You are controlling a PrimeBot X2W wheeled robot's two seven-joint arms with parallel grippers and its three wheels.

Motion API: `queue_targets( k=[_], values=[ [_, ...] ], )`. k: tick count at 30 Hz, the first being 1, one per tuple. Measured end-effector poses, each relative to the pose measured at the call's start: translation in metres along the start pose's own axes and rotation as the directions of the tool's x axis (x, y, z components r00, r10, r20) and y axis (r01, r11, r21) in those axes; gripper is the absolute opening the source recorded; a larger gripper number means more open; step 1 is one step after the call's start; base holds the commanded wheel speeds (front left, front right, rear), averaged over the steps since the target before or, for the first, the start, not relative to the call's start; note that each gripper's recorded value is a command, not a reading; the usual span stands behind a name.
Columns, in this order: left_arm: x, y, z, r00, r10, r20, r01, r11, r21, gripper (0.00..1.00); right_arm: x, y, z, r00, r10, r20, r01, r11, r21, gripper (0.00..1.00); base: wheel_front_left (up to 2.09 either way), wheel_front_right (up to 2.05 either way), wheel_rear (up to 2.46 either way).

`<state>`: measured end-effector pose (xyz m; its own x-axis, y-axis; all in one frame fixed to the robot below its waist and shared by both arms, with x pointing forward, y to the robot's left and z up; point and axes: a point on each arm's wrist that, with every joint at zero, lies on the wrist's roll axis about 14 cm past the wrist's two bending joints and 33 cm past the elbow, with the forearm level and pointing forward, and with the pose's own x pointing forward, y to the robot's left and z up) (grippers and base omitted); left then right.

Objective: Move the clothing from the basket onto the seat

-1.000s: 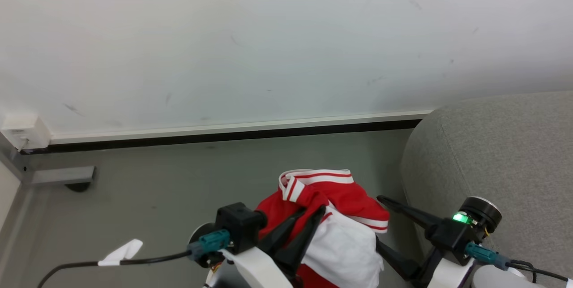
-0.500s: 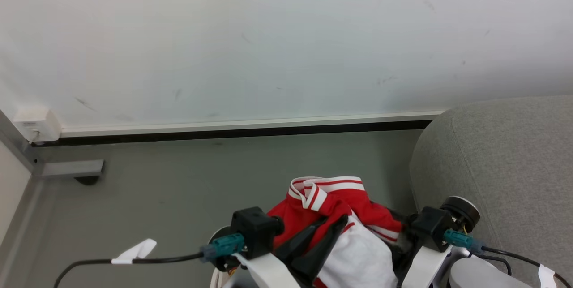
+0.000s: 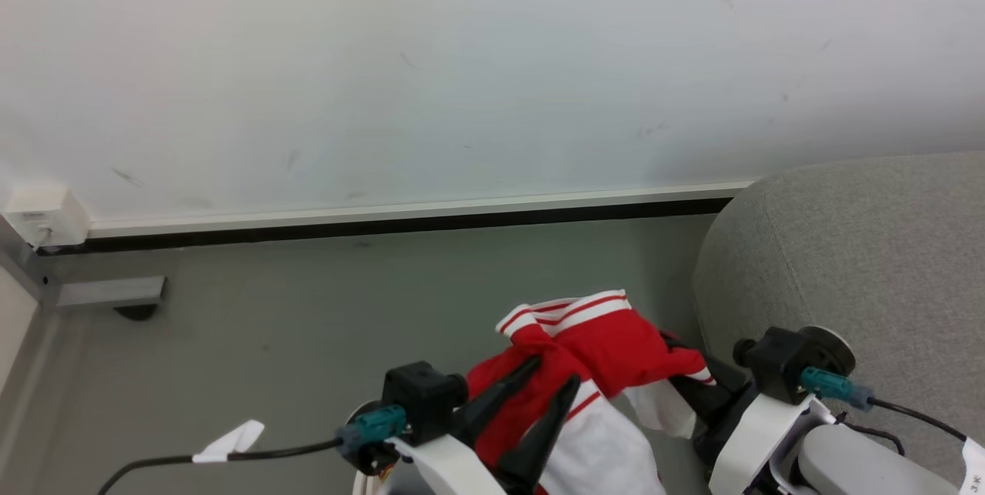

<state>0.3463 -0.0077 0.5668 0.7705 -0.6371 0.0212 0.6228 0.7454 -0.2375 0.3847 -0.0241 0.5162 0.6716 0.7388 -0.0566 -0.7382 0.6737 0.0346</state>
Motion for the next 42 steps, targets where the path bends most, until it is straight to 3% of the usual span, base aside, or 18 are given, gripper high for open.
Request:
queue_targets(
  k=[1,16,30,36,42],
  values=[
    [0.001,0.000,-0.002,1.000,0.001,0.001,-0.001,1.000,-0.003,1.00,-0.001,-0.004,0.003,1.000,-0.013,0.008,0.013,1.000,0.002,0.00,0.00,0.00,0.00],
    [0.021,-0.007,-0.023,0.999,-0.039,0.007,0.039,0.999,0.009,1.00,-0.035,-0.064,0.031,0.977,-0.192,0.088,0.193,0.981,-0.006,0.00,0.00,0.00,0.00],
    [0.041,-0.041,-0.031,0.986,-0.164,-0.005,0.164,0.986,0.011,1.00,-0.092,-0.100,0.044,0.928,-0.351,0.122,0.357,0.934,-0.026,0.00,0.00,0.00,0.00],
    [0.052,-0.051,-0.031,0.977,-0.213,-0.007,0.213,0.977,0.013,1.00,-0.111,-0.123,0.053,0.892,-0.427,0.150,0.434,0.901,-0.016,0.00,0.00,0.00,0.00],
    [0.073,-0.049,-0.030,0.966,-0.257,-0.001,0.257,0.966,0.014,1.00,-0.123,-0.181,0.088,0.811,-0.534,0.239,0.557,0.830,-0.034,0.00,0.00,0.00,0.00]
  ],
)
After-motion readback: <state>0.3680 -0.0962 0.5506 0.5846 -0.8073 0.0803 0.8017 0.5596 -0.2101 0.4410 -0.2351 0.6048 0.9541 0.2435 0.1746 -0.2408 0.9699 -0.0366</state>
